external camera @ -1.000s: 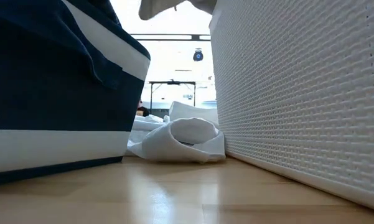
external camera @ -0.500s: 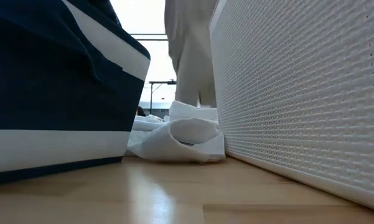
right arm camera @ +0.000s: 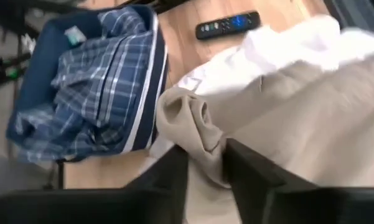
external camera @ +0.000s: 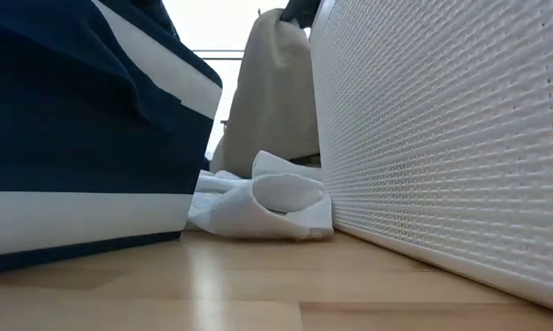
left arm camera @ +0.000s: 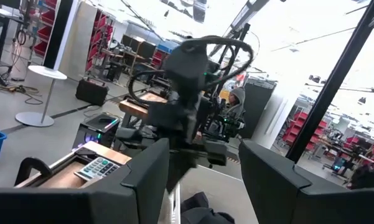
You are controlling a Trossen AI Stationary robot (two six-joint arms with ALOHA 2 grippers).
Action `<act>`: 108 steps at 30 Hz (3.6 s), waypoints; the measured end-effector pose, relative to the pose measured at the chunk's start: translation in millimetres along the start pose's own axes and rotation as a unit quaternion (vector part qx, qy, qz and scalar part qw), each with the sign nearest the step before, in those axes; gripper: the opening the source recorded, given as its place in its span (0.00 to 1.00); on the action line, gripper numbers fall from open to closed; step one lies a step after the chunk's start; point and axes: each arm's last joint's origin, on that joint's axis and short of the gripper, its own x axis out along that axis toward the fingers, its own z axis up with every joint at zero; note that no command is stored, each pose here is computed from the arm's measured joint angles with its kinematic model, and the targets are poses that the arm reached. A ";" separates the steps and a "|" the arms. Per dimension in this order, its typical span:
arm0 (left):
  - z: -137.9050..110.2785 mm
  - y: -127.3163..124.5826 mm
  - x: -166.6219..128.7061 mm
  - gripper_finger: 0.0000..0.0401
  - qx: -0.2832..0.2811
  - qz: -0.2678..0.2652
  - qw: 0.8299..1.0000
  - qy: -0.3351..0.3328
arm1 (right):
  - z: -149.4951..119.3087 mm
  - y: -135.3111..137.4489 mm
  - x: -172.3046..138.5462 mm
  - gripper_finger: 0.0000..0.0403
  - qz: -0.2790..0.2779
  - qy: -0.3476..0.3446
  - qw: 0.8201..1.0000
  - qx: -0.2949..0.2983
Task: Sort clothes
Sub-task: Adjust the brown short, then put the gray short into the blue laundry organizer
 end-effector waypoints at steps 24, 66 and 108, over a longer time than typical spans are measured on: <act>-0.1 0.0 0.2 0.46 -0.001 0.001 1.000 0.000 | -167.4 149.7 39.0 0.60 -0.059 0.331 0.940 -0.061; 4.1 1.2 -2.1 0.46 0.049 0.040 0.998 -0.029 | -112.1 116.2 -138.0 0.01 -0.091 -0.047 0.983 0.153; 30.0 -29.0 -61.6 0.46 -0.072 -0.170 0.980 -0.071 | 44.4 186.7 82.1 0.01 -0.008 -0.513 0.858 -0.028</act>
